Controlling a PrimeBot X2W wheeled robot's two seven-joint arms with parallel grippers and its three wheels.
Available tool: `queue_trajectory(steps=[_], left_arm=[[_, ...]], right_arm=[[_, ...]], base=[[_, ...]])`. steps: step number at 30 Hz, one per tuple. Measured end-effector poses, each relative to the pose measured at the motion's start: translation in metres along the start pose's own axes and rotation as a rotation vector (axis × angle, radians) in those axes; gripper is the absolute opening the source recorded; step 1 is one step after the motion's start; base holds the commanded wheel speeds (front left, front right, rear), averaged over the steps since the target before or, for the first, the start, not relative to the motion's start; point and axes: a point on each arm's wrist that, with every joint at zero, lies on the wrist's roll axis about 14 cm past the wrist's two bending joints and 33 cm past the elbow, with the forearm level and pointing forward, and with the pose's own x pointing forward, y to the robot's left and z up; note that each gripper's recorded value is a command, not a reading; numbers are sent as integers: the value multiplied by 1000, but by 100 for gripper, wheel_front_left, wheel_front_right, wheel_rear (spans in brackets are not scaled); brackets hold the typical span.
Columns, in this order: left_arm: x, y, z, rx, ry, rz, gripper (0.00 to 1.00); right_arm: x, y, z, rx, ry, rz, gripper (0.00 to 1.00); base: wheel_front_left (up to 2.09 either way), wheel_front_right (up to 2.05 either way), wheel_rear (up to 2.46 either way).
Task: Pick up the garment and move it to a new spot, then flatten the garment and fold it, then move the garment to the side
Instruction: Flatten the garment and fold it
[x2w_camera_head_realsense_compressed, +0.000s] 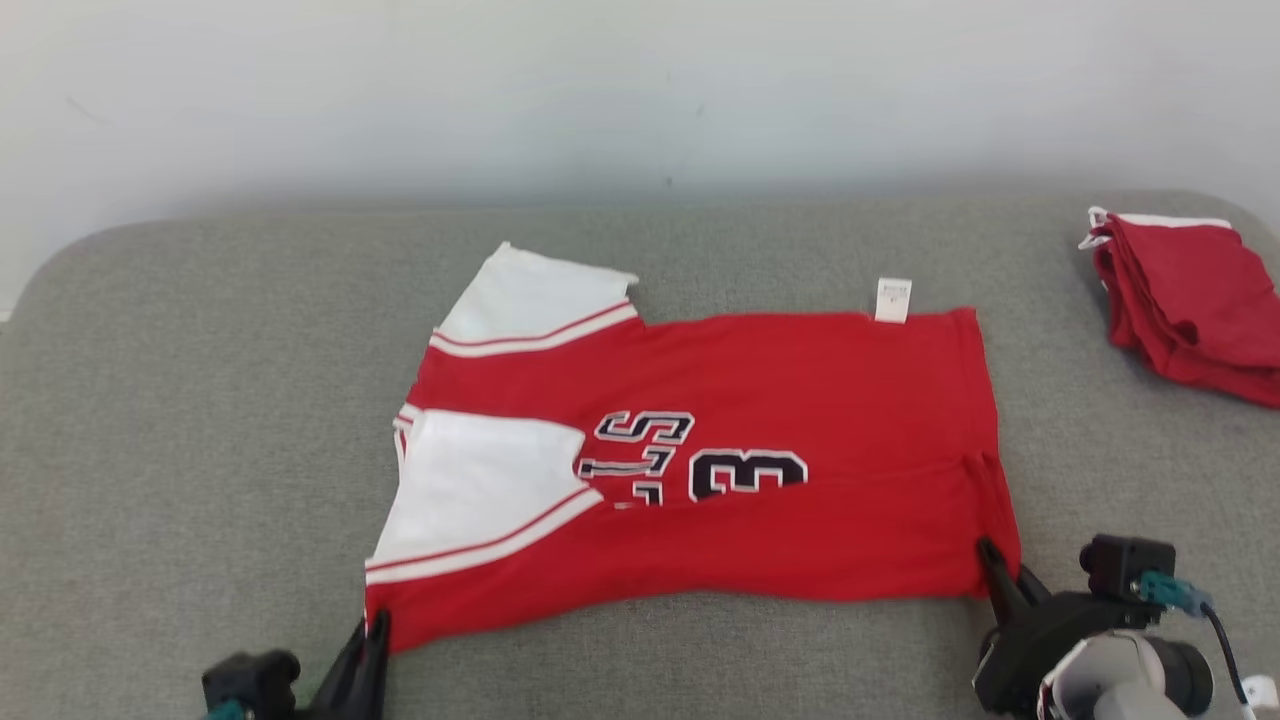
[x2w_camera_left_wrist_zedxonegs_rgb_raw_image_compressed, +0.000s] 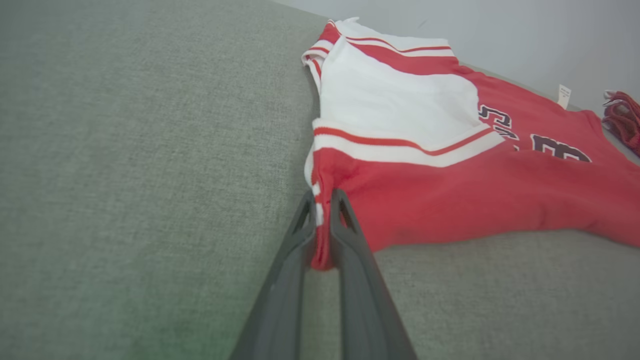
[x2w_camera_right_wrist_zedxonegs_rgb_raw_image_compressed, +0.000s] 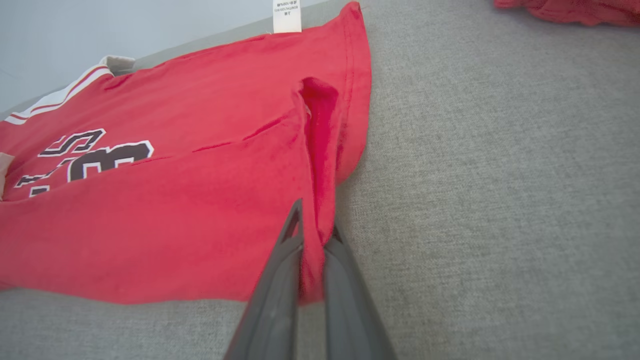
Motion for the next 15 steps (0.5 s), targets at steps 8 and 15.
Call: queue_trajectory(steps=[8, 15], left_arm=[[-51, 7, -20, -39, -8, 63, 0], [-77, 4, -32, -58, -4, 82, 0]], right_arm=[[-33, 4, -25, 39, 25, 26, 0], [-59, 6, -43, 64, 61, 33, 0]], base=[[0, 0, 0], [0, 0, 0]])
